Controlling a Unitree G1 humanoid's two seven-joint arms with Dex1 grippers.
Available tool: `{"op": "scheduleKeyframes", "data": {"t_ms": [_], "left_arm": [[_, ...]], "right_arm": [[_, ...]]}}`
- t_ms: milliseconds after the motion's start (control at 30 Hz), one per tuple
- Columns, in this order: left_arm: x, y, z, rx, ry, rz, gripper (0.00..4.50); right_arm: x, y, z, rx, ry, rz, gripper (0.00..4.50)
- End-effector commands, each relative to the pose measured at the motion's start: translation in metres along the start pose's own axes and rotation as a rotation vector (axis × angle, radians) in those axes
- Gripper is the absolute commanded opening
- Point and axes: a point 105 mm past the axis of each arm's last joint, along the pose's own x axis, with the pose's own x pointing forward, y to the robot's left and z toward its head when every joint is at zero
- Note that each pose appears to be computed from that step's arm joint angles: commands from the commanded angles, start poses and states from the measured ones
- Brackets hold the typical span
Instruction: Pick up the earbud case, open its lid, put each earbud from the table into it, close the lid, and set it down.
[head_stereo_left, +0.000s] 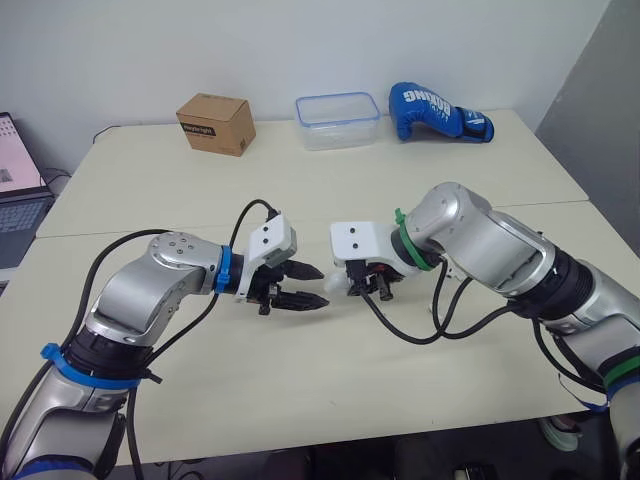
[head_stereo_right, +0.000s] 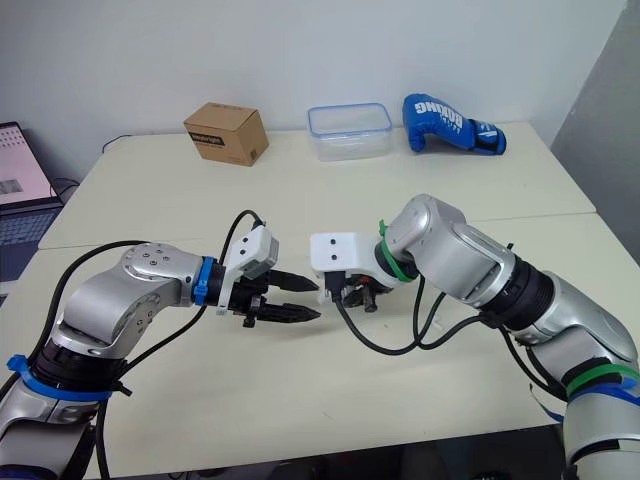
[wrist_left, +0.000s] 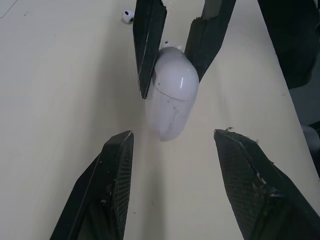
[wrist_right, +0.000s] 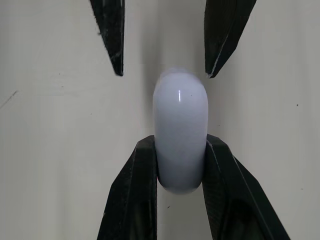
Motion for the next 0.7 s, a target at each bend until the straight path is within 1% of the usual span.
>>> {"op": "scheduleKeyframes", "data": {"t_ms": [33,367,700], "left_arm": [[0.000,0.001,0.005,0.037,0.005,0.001,2.62],[0.006,0.011,0.007,0.067,-0.001,0.036,2.62],[0.008,0.011,0.010,0.075,-0.014,0.035,2.62]], "right_arm": [[-0.006,-0.005,0.011,-0.015,0.002,-0.027,0.80],[-0.004,-0.009,0.021,0.039,-0.012,-0.040,0.80],[-0.002,-0.012,0.020,0.056,-0.003,-0.052,0.80]]}}
